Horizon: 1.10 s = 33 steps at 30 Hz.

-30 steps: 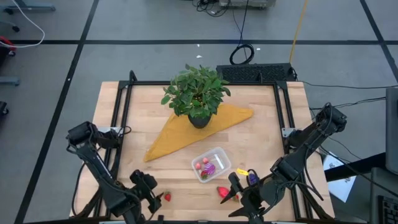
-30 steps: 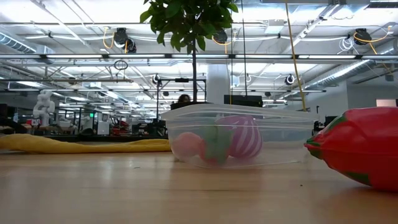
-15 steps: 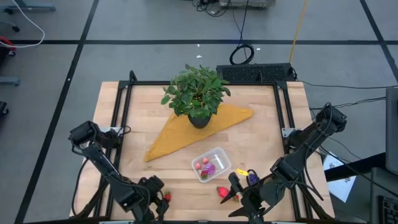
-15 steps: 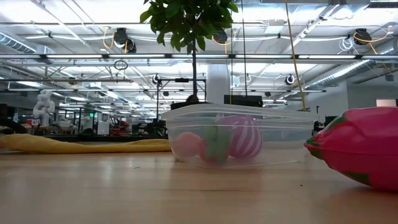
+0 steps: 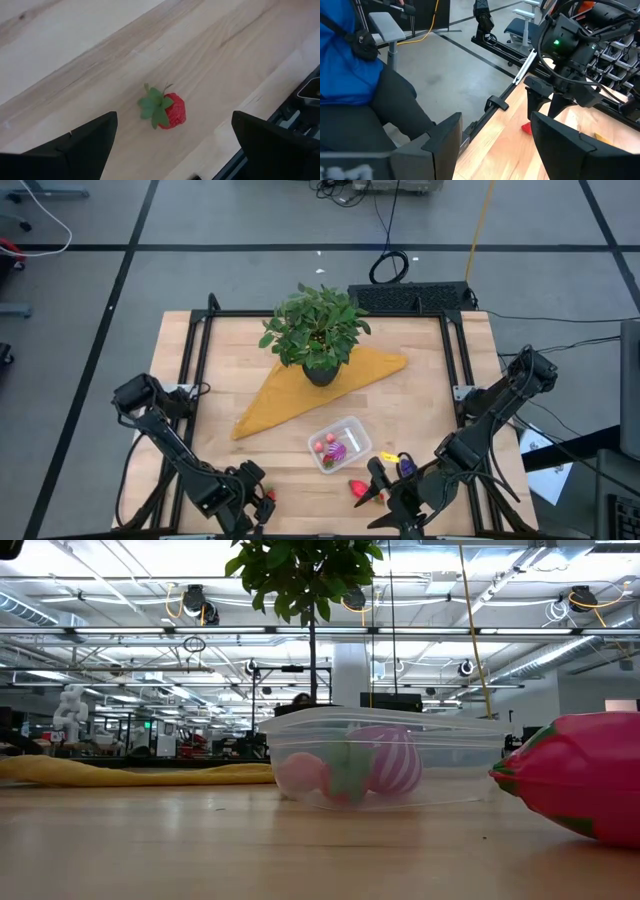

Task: Pick and placing Produce into tupperware
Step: Put the left strawberry into the transparent bin

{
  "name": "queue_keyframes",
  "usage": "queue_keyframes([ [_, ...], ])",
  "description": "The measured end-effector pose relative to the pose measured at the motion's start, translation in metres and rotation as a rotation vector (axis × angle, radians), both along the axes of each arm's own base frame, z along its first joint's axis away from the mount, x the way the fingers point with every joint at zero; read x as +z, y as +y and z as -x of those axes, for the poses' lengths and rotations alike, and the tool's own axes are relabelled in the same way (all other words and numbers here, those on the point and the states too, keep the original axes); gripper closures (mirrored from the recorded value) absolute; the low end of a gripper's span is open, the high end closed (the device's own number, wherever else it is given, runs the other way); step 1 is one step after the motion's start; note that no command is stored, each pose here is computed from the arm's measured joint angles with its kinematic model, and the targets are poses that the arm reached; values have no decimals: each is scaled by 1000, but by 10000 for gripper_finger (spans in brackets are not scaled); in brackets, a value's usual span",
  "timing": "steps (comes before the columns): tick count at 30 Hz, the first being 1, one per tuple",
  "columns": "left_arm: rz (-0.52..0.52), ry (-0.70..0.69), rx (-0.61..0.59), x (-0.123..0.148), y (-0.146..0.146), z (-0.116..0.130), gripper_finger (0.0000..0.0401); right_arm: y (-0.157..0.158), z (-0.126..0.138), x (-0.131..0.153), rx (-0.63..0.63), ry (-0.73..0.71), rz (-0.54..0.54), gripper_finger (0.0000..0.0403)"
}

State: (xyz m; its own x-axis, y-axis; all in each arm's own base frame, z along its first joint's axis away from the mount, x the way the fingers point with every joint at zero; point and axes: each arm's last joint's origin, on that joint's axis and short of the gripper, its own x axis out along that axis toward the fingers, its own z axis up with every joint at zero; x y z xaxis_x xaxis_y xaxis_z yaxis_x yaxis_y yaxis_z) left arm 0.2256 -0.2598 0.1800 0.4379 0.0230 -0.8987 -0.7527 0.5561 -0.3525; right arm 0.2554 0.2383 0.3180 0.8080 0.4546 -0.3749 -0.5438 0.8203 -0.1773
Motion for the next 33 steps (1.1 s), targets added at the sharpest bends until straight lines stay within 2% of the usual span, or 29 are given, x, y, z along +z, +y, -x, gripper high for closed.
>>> queue_keyframes([
  [8, 43, 64, 2, -25, -4, -13, 2, 0, 0, -1, 1, 10, 12, 174],
  [11, 24, 88, 2, -32, -4, -13, 2, 0, 0, -1, 2, 8, 14, 174],
  [26, -23, 81, 26, -34, 1, -16, 4, -1, 0, -1, 1, 8, 13, 174],
  [29, -36, 87, 29, -35, 3, -17, 25, 0, 0, -1, 1, 4, 9, 174],
  [33, -40, 77, 10, -35, 3, -17, 77, -1, 0, -1, 1, 4, 10, 174],
])
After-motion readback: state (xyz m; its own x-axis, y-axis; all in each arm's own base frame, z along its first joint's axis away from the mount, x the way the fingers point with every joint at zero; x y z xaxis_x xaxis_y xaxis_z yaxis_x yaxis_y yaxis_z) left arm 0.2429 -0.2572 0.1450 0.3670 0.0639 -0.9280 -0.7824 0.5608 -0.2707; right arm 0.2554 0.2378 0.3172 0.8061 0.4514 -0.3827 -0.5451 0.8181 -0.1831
